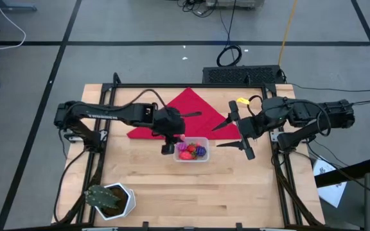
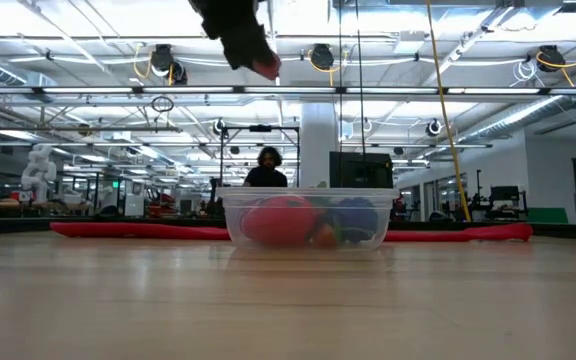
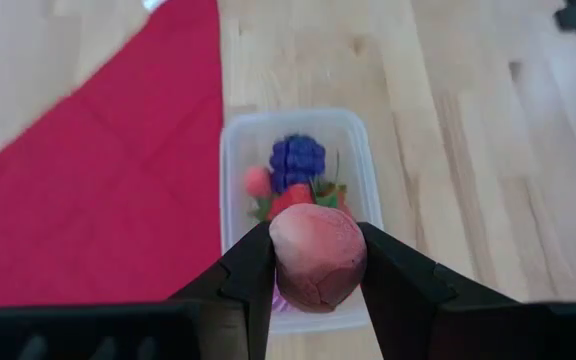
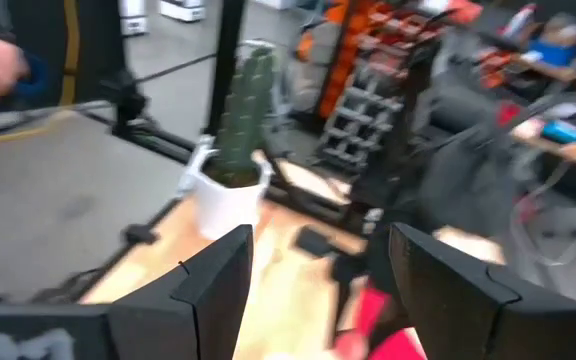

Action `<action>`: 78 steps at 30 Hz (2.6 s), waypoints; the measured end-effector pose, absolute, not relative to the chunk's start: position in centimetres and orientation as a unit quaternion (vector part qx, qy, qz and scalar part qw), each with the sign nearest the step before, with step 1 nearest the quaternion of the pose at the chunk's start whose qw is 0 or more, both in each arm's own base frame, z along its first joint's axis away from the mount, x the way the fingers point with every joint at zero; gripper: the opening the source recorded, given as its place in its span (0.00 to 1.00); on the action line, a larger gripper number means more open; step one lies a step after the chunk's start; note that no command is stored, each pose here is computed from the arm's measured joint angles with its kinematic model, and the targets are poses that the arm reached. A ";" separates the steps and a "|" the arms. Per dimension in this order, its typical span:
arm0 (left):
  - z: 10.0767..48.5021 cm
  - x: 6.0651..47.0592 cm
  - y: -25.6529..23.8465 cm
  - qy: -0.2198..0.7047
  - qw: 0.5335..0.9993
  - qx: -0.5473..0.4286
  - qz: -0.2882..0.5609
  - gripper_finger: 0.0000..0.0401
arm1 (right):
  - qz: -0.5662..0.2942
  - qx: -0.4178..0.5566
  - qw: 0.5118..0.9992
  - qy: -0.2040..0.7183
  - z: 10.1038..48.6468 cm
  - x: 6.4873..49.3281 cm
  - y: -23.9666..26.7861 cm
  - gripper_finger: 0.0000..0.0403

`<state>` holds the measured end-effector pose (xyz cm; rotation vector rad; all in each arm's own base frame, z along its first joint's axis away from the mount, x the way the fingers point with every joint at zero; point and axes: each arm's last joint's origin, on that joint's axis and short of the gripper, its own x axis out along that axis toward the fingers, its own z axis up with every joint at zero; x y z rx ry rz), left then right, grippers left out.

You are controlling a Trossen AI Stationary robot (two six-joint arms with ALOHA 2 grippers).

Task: Pick and placing Produce into tupperware
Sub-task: Put the pink peach in the transparent bin

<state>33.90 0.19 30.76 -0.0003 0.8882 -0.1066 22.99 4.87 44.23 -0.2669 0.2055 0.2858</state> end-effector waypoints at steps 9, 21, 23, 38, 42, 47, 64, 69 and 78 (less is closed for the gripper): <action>27.4 36.5 0.1 0.487 0.872 -0.005 -0.052 0.32 | 0.018 -0.191 0.980 0.057 45.8 22.0 4.0 0.57; 22.5 38.9 0.0 0.534 0.843 -0.019 -0.063 0.32 | -0.028 -0.205 0.978 0.022 46.8 21.2 3.6 0.57; 21.8 39.1 0.0 0.541 0.839 -0.021 -0.062 0.32 | -0.027 -0.206 0.978 0.025 46.8 21.2 3.6 0.57; 21.1 39.7 0.1 0.532 0.844 -0.019 -0.064 0.32 | -0.027 -0.206 0.978 0.026 46.8 21.2 3.6 0.57; 21.0 39.8 0.1 0.532 0.844 -0.016 -0.065 0.32 | -0.026 -0.206 0.978 0.028 46.7 21.2 3.6 0.57; 21.1 39.9 0.3 0.524 0.849 -0.015 -0.063 0.32 | -0.025 -0.196 0.980 0.035 46.6 21.2 3.6 0.57; 21.1 40.0 0.7 0.519 0.853 -0.017 -0.053 0.32 | -0.025 -0.195 0.980 0.036 46.6 21.2 3.6 0.57; 20.1 40.3 0.8 0.532 0.845 -0.017 -0.048 0.32 | -0.024 -0.195 0.980 0.037 46.6 21.2 3.6 0.57; 19.3 40.6 1.0 0.537 0.842 -0.019 -0.046 0.32 | -0.023 -0.190 0.981 0.043 46.4 21.2 3.6 0.57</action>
